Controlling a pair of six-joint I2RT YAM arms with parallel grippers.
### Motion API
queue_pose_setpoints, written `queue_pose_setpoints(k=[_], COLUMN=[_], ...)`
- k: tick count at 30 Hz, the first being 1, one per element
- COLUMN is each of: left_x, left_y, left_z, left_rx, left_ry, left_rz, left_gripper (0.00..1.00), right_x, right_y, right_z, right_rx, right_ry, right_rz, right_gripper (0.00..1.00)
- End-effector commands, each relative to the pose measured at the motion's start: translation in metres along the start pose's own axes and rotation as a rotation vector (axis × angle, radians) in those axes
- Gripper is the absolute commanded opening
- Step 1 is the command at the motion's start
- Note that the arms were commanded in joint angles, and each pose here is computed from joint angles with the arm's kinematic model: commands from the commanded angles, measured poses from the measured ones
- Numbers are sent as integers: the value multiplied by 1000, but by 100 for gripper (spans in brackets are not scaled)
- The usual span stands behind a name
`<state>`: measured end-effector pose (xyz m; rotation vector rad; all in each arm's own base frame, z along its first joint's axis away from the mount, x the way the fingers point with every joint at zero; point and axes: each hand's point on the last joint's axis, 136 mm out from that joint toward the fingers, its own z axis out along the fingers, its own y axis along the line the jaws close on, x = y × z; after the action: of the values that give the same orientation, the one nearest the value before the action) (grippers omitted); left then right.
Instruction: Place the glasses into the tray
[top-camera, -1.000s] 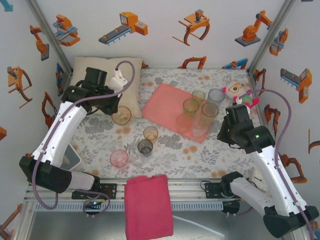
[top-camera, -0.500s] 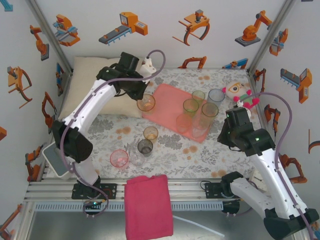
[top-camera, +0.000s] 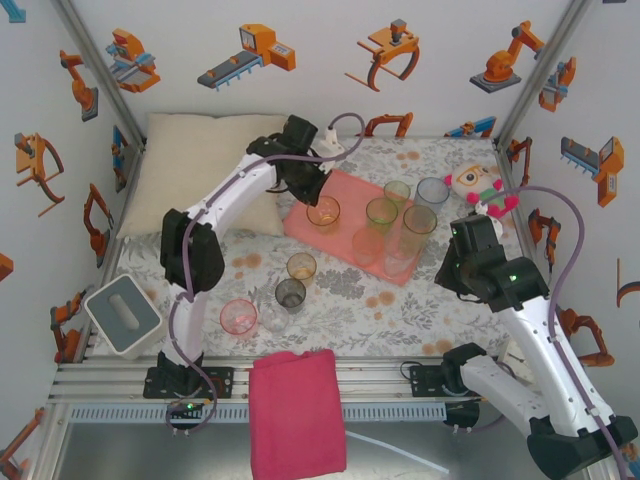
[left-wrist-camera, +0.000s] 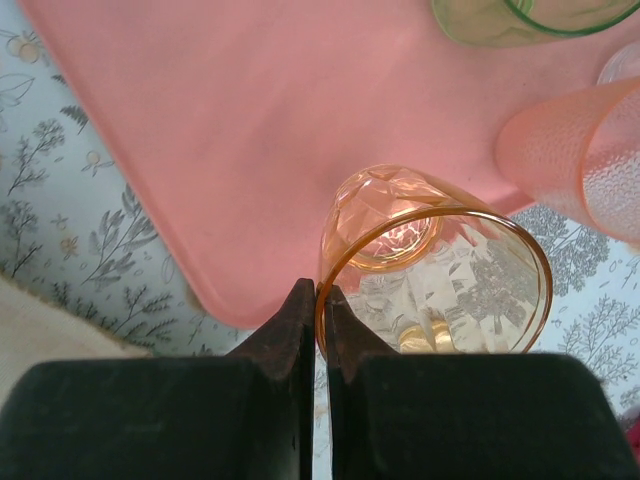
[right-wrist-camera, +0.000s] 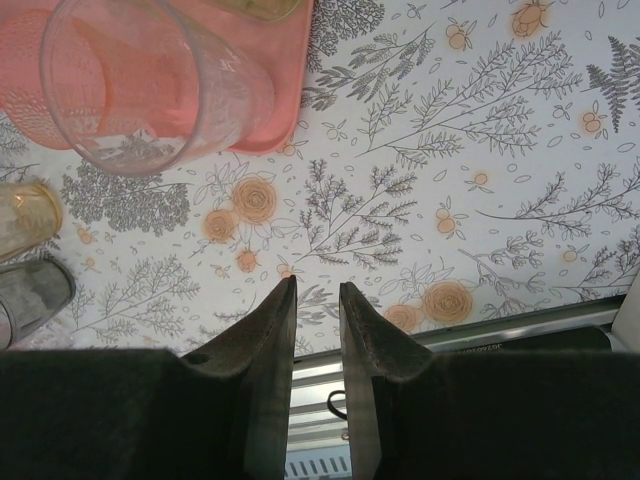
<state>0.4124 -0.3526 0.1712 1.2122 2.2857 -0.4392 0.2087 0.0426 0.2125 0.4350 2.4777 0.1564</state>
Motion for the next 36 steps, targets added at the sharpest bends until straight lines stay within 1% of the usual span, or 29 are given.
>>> queue_pose_setpoints(k=[1,8,17,29,36], left_x=[-19,-15,-5,2,9], left_y=[-10,-22,-34,-43,-42], left_z=[4,26,41,49,50], left_rx=[33,53,80,85,71], left_ry=[-51,-22,18,62,93], left_rz=[0,12,33,57,74], left_gripper=[10,10,12,15,15], right_x=[1,4,8,11,13], right_y=[-2,-3,-6,-8,-9], right_z=[4,5,4,3,3], right_rx=[11,10,7,3,1], right_ry=[-11,-5,-5,-9,-9], right_rz=[19,27,34,38,41], right_gripper=[27,26,27,27,27])
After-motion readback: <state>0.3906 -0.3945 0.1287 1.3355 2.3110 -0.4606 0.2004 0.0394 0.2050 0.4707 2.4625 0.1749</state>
